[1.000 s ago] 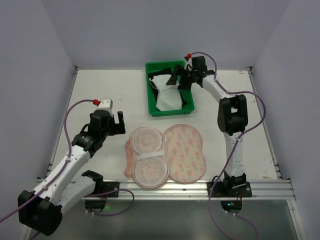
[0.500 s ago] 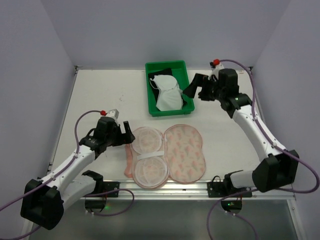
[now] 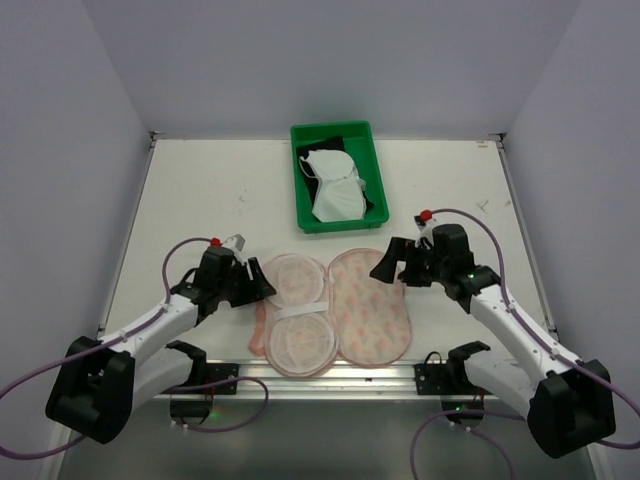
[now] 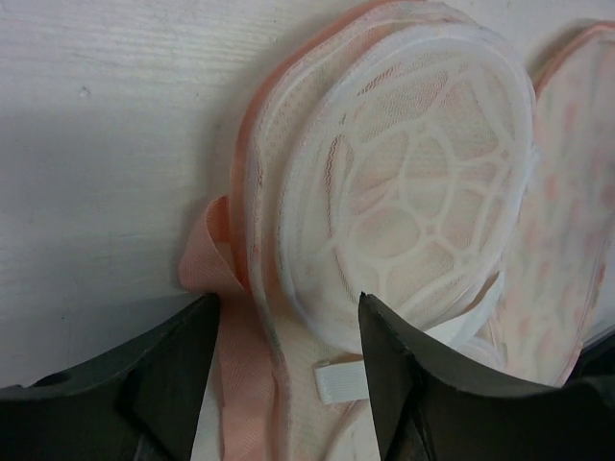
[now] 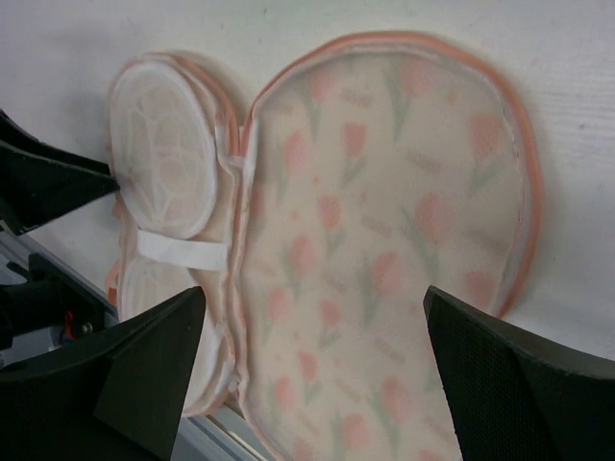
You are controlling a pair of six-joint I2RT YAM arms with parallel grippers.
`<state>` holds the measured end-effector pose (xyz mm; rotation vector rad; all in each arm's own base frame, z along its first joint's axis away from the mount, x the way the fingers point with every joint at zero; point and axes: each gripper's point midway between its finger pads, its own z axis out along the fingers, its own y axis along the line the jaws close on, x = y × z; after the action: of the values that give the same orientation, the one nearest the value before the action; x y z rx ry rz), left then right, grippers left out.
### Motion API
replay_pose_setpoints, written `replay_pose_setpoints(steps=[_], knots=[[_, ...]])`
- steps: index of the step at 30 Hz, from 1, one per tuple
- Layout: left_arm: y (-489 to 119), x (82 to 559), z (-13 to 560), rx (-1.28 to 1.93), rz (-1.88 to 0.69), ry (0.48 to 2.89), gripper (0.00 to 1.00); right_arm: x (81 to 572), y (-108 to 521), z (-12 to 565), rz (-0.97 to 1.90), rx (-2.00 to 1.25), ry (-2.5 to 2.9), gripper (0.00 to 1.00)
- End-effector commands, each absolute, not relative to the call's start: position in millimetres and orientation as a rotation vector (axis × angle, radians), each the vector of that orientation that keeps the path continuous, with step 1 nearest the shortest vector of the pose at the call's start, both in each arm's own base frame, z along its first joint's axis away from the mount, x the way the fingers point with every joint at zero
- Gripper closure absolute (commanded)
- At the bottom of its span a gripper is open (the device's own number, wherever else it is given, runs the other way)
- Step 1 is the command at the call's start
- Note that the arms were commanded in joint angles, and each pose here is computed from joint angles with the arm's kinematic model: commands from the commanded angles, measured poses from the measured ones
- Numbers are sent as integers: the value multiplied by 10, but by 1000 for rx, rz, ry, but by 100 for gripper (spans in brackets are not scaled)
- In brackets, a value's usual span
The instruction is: Unzip the laundry bag and remove the bra
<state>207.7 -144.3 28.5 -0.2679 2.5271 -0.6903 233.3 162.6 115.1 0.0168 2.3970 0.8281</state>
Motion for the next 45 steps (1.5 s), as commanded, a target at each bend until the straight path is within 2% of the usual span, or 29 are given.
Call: replay_pose_setpoints(steps=[1, 6, 7, 10, 15, 19, 23, 25, 29, 30, 32, 33, 38, 45], knots=[[-1550, 1945, 202, -278, -804, 2554, 37, 2199, 1678, 1086, 901, 42, 2380, 3], [-1586, 1887, 162, -291, -835, 2562, 56, 2041, 1605, 812, 881, 170, 2453, 4], [-1582, 1892, 164, -293, -833, 2560, 63, 2012, 1565, 748, 857, 202, 2472, 4], [-1579, 1899, 168, -297, -829, 2556, 72, 1981, 1363, 612, 706, 354, 2523, 5], [-1561, 1901, 131, -294, -808, 2569, 78, 1952, 1198, 496, 584, 513, 2549, 9], [-1562, 1901, 129, -288, -808, 2570, 79, 1967, 1175, 421, 553, 528, 2568, 11], [-1565, 1921, 173, -286, -811, 2555, 79, 1960, 1234, 251, 557, 525, 2642, 17], [-1555, 1924, 190, -291, -802, 2558, 78, 1973, 1297, 204, 583, 507, 2659, 33], [-1547, 1934, 244, -295, -798, 2545, 78, 1997, 1376, 195, 611, 482, 2678, 52], [-1539, 1934, 248, -298, -791, 2549, 78, 2009, 1384, 199, 609, 468, 2683, 67], [-1531, 1925, 250, -305, -784, 2559, 78, 1994, 1353, 171, 574, 466, 2704, 86], [-1534, 1943, 270, -306, -784, 2557, 78, 2015, 1350, 204, 561, 456, 2696, 100], [-1601, 1965, 326, -306, -830, 2550, 79, 2066, 1200, 520, 424, 382, 2639, 100], [-1898, 2085, 501, -284, -868, 2523, 84, 2227, 1092, 1365, 311, 277, 2496, 100]])
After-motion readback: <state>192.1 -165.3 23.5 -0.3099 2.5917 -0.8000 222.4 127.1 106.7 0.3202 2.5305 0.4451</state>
